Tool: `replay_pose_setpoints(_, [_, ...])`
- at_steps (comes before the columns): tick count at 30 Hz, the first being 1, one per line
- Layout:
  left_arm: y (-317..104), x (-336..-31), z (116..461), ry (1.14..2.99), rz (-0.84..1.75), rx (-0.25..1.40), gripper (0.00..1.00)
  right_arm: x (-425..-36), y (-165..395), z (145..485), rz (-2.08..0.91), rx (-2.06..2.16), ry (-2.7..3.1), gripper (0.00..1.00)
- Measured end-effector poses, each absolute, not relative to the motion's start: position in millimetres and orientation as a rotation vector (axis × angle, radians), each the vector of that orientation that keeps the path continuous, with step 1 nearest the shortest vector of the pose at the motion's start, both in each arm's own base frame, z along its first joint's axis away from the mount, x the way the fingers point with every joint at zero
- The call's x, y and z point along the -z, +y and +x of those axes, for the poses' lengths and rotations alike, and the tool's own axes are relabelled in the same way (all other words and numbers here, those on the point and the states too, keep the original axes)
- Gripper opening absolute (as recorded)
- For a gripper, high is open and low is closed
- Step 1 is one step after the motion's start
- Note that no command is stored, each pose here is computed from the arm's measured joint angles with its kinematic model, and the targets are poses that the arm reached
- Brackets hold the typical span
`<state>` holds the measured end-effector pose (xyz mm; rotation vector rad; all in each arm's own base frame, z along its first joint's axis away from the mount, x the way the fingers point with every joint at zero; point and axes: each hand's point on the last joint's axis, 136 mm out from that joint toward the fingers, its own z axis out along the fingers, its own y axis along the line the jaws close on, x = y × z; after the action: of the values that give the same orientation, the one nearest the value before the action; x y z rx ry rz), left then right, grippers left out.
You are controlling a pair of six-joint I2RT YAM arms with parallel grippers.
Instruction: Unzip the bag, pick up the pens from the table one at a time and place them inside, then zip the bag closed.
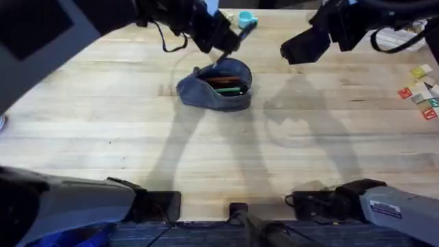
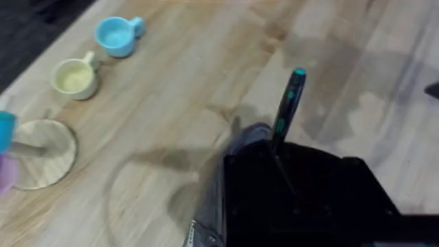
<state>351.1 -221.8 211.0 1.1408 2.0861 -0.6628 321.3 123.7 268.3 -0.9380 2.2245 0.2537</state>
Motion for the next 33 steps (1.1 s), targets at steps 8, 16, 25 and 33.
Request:
replay_pose_setpoints(8, [-236.7, -152.8, 347.9, 2.096, 1.358, 0.693, 0.044, -268.3, 123.7, 321.2, -0.935, -0.255, 2.226, 0.996])
replay_pose_setpoints(16, [-210.7, -114.4, 348.4, 2.276, 1.391, 0.525, 0.044, -268.3, 123.7, 321.2, -0.935, -0.255, 2.226, 0.996])
replay_pose_setpoints(25, [-184.2, -99.4, 342.9, 2.378, 1.451, 0.352, 0.044, -272.9, 124.8, 326.4, -0.930, -0.247, 2.198, 0.996])
replay_pose_setpoints(33, [-181.0, -97.7, 340.7, 2.382, 1.476, 0.333, 0.450, -272.9, 124.8, 326.4, -0.929, -0.247, 2.198, 0.997])
